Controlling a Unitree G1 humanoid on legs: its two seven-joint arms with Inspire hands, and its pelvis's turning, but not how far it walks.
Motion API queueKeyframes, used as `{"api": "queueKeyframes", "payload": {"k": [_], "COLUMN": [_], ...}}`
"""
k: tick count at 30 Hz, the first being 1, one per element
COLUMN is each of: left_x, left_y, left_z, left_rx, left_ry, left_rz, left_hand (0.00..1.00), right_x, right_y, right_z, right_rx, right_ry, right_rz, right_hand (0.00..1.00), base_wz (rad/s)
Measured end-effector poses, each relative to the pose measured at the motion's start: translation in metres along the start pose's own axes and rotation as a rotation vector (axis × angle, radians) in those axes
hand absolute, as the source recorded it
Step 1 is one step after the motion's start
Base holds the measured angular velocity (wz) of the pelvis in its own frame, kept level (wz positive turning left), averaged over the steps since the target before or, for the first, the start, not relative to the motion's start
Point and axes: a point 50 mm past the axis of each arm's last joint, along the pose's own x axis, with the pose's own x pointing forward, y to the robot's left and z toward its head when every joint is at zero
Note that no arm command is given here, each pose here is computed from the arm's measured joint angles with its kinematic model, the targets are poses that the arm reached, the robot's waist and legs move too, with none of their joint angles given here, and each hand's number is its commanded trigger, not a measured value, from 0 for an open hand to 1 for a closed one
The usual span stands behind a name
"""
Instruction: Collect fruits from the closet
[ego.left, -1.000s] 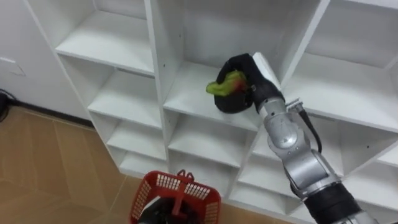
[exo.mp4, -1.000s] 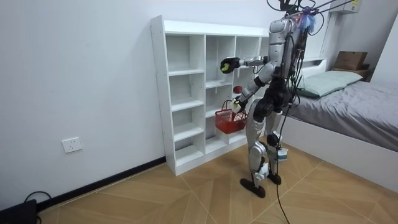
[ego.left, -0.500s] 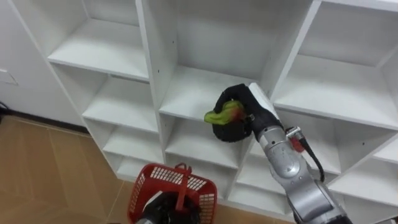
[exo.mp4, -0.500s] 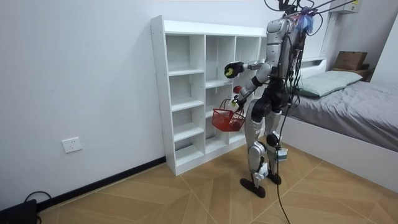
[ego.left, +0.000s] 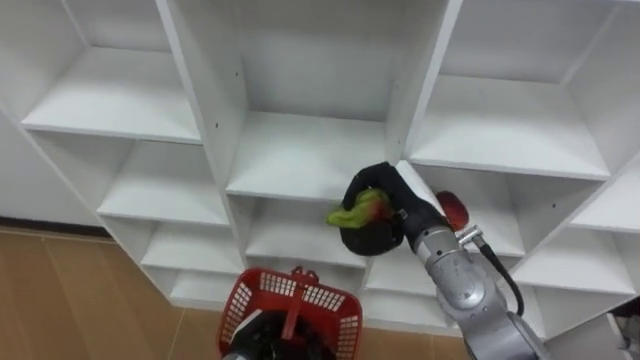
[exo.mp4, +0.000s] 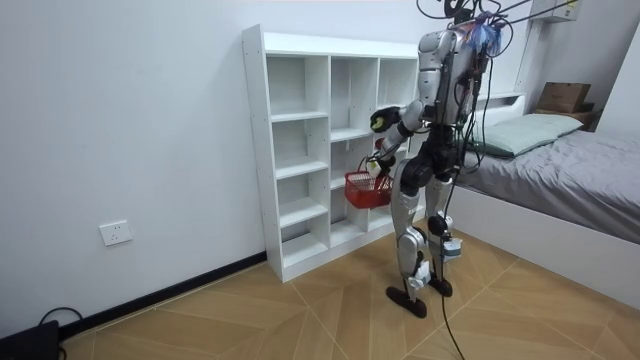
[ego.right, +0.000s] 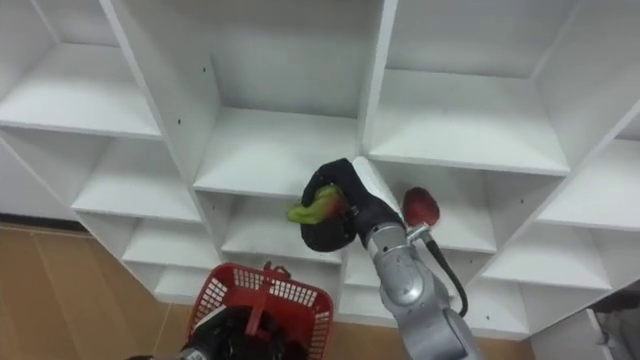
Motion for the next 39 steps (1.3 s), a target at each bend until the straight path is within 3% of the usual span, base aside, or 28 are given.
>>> {"api": "queueKeyframes", "payload": {"k": [14,39], "left_x": [0.000,0.003], "left_y": [0.001,0.000], "left_z": [0.001,0.012], "left_rx": [0.000,-0.028], "left_ry": [-0.004,-0.037], "left_rz": [0.022,0.005], "left_hand": [1.00,1.00], "right_x": [-0.020,-0.024], "right_y": [0.020,0.028], "right_z": [-0.034,-0.055], "right_rx": [0.043,0.080], "right_ry": [0.138,0.237], "right_rz": [0.058,0.090], "right_hand": [1.00,1.00], "base_wz": [-0.01,-0.02]}}
